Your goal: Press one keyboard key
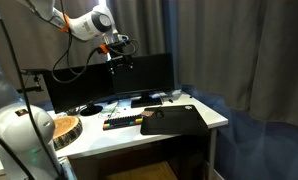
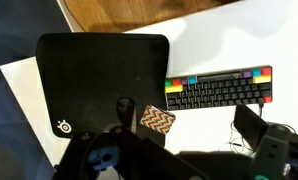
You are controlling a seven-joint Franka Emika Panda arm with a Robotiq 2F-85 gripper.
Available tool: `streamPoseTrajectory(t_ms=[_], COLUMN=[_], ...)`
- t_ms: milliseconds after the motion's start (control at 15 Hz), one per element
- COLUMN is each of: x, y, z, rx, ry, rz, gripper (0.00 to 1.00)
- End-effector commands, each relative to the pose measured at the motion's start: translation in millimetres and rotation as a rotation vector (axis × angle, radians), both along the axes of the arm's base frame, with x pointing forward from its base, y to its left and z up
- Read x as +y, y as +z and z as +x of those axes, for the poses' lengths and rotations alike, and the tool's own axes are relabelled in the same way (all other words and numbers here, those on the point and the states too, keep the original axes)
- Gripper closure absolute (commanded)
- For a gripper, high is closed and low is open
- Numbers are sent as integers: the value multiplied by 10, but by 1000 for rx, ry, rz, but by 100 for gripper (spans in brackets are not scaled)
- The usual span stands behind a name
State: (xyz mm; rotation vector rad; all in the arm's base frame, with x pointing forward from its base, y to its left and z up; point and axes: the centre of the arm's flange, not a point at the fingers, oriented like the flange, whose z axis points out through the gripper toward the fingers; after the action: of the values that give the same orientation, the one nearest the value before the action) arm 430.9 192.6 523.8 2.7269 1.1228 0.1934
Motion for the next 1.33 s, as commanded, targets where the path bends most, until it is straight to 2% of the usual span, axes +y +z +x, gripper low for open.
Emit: streamPoseTrajectory(t_ms=[0,200,333,467,800,867,1000,1267], x=[2,-7,193,439,1036,1158,1356,1575], y=[-6,-5,-76,-256,-832,-971,-1246,-1784], z=[27,44,166,239,368,384,405,449], rx=[2,3,16,33,58,73,102,169], ry=[0,0,39,81,164,174,194,173], rz=[1,1,-5,23,42,39,41,56], gripper=[0,0,0,0,0,25,34,64])
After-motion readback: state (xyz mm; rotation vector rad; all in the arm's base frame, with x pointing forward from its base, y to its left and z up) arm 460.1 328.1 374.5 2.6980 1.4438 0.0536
